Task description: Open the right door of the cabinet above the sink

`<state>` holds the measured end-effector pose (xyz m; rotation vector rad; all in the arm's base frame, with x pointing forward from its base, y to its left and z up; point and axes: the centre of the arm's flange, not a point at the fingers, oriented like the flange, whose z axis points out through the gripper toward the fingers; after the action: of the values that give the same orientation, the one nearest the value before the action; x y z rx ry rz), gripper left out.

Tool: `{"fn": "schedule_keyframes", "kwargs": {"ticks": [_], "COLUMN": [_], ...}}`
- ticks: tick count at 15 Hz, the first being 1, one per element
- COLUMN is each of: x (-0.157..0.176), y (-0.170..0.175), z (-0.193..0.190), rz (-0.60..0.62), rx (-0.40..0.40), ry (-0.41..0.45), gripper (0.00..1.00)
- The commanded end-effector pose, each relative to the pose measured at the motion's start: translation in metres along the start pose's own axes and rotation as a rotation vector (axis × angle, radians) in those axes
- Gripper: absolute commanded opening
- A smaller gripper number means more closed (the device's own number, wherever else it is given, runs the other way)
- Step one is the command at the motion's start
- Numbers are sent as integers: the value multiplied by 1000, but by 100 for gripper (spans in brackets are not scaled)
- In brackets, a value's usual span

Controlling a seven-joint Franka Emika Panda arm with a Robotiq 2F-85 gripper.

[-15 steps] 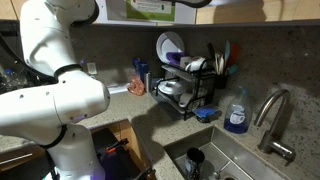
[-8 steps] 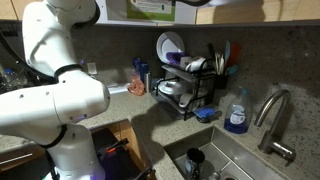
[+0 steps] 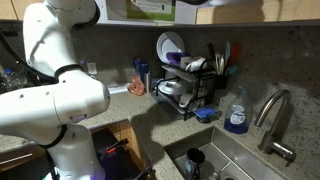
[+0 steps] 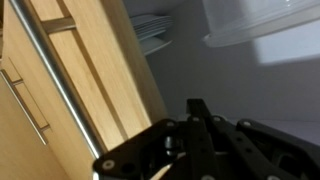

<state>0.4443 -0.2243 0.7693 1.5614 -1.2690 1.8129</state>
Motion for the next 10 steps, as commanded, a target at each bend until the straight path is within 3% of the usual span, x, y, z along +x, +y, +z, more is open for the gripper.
{"fn": "schedule_keyframes", "kwargs": {"ticks": [1, 10], "x": [20, 27], "y": [38, 70], "z": [5, -2], "rz": [8, -20], "rx": [-110, -186], "ry": [10, -15], "gripper": [0, 0]}}
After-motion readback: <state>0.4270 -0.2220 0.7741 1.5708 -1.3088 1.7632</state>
